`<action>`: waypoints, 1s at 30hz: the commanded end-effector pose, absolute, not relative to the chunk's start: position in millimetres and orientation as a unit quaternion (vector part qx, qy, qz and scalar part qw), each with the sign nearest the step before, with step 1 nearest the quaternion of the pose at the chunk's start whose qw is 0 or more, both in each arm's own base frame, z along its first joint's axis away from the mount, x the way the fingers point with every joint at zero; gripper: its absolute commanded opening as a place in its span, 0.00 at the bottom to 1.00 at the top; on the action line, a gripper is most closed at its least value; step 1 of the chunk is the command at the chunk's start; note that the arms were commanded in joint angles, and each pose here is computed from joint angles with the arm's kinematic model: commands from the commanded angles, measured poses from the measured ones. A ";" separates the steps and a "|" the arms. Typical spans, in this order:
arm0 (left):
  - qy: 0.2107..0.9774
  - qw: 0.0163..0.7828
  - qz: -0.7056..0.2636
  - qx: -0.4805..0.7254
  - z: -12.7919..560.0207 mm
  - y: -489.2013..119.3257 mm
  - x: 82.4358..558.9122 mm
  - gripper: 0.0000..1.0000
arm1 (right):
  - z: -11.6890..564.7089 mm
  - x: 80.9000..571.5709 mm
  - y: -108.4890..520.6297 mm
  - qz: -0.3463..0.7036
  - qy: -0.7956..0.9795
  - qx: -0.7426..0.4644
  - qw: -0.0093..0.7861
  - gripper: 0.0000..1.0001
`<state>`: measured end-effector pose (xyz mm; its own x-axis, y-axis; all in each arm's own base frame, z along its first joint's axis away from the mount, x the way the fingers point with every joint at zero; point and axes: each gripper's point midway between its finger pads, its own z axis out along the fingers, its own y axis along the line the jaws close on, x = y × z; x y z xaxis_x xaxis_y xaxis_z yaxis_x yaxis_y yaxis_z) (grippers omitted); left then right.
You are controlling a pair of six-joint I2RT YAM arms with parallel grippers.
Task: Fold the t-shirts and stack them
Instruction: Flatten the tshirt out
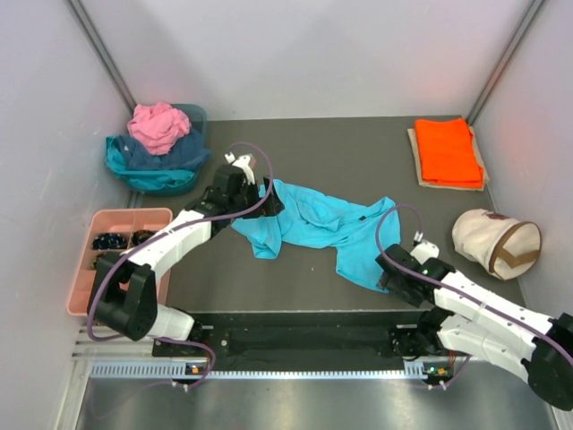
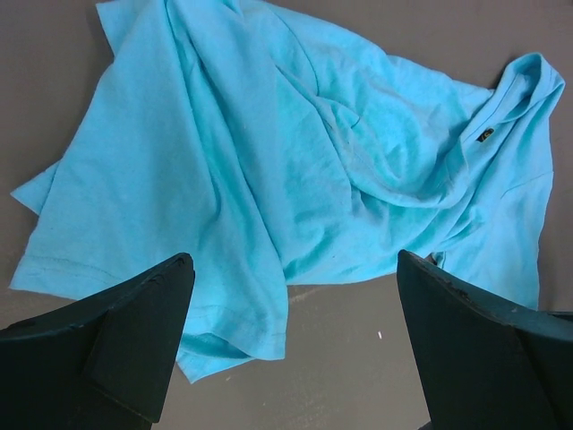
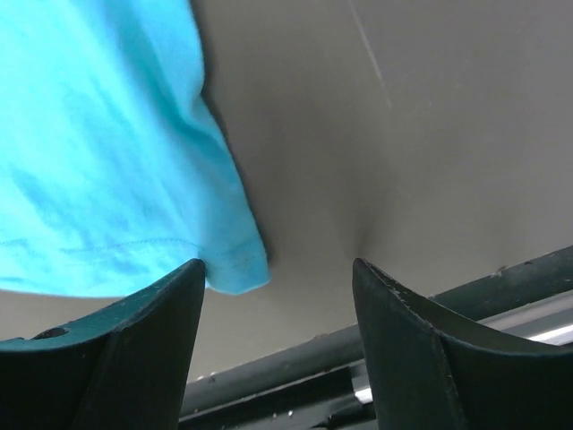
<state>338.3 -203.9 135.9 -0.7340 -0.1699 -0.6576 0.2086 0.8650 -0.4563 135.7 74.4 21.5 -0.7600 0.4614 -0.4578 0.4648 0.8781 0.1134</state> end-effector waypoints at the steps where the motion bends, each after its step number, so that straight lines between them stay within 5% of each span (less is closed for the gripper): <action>1: 0.874 0.398 -0.278 0.028 161.8 -215.3 354.5 0.99 | 32.4 152.6 73.8 -0.016 0.926 0.253 0.278 0.66; 11: 0.876 0.394 -0.276 0.027 159.2 -215.2 355.0 0.99 | 27.7 165.6 88.1 -0.002 0.929 0.239 0.283 0.59; 23: 0.879 0.400 -0.259 0.025 160.6 -205.7 349.1 0.99 | 9.5 161.1 98.2 0.011 0.939 0.227 0.257 0.25; 26: 0.883 0.395 -0.253 0.024 158.4 -202.5 345.4 0.99 | 7.2 159.4 98.1 0.012 0.940 0.226 0.254 0.03; 30: 0.896 0.375 -0.238 0.012 145.4 -193.9 333.0 0.99 | 9.6 162.8 99.7 0.015 0.940 0.221 0.260 0.00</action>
